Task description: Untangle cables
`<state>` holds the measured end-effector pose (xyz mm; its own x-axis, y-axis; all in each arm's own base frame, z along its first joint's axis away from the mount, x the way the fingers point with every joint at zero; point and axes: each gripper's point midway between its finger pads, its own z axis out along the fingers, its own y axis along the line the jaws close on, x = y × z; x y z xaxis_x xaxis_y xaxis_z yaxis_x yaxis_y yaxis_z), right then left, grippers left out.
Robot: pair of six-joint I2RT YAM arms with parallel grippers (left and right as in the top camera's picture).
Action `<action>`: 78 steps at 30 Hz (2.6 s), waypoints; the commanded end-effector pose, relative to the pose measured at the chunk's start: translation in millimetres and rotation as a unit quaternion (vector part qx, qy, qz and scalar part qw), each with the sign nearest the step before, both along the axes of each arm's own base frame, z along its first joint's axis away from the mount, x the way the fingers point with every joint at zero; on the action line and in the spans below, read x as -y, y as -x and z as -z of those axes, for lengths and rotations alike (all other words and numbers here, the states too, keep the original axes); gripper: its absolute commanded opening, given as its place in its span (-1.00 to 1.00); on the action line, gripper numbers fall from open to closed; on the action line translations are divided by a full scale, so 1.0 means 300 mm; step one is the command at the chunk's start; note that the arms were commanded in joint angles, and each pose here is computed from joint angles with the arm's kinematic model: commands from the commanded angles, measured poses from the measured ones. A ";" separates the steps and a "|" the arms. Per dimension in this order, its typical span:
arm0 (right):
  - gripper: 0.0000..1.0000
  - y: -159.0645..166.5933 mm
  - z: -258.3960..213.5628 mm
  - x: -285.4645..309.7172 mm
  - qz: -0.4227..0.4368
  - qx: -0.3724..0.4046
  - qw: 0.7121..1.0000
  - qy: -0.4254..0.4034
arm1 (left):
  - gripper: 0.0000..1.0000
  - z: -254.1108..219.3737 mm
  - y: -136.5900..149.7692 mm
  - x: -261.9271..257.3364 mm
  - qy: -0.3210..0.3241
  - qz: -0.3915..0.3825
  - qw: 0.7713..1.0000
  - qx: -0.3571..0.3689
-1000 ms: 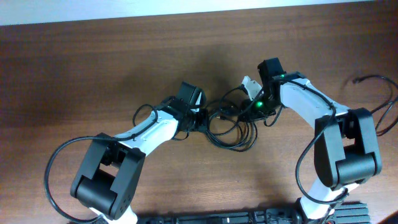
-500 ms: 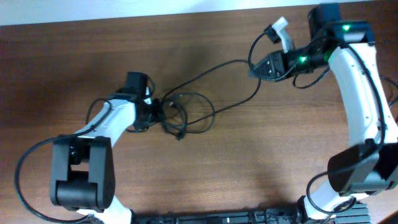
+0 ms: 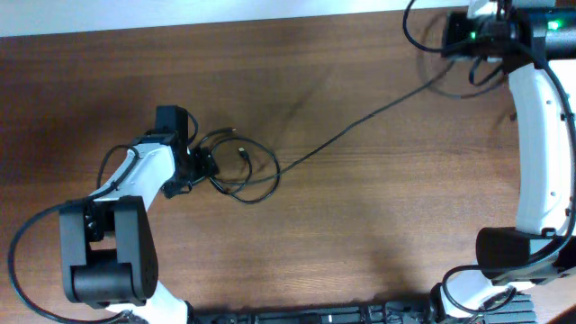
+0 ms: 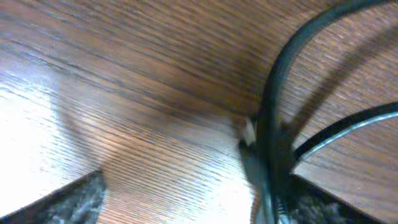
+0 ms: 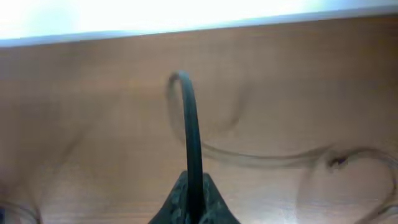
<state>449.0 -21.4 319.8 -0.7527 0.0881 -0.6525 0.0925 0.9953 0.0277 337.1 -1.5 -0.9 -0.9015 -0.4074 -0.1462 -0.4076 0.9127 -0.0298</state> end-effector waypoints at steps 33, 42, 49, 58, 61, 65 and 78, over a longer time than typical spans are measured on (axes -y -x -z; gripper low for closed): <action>-0.92 -0.383 -0.165 0.466 0.077 0.239 0.965 0.072 | 0.98 0.052 0.083 -0.074 -0.052 -0.010 0.997 -0.050; -0.70 -0.363 0.410 0.127 -0.071 -0.011 0.994 -0.083 | 0.98 0.052 0.083 -0.074 -0.052 -0.010 0.997 -0.050; 0.66 -0.261 0.486 0.147 -0.044 -0.091 0.992 -0.072 | 0.98 0.052 0.083 -0.074 -0.052 -0.010 0.997 -0.050; 0.61 -0.259 0.810 0.027 -0.253 -0.091 0.962 0.051 | 0.98 0.052 0.083 -0.074 -0.052 -0.010 0.997 -0.050; 0.43 -0.291 0.851 0.032 -0.253 -0.062 0.963 0.065 | 0.98 0.052 0.083 -0.074 -0.052 -0.010 0.997 -0.050; 0.42 -0.267 0.947 0.025 -0.261 -0.080 0.960 0.057 | 0.98 0.052 0.083 -0.074 -0.052 -0.010 0.997 -0.050; -0.92 -0.221 0.970 -0.002 -0.279 -0.129 0.952 0.008 | 0.98 0.052 0.083 -0.074 -0.052 -0.010 0.997 -0.050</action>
<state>506.0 -28.2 5.8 -0.8258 -0.4027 -0.3949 -0.4455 0.8951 0.0190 328.8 9.0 -1.7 -0.9022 -0.4091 -0.1365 -0.4167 0.9085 0.0312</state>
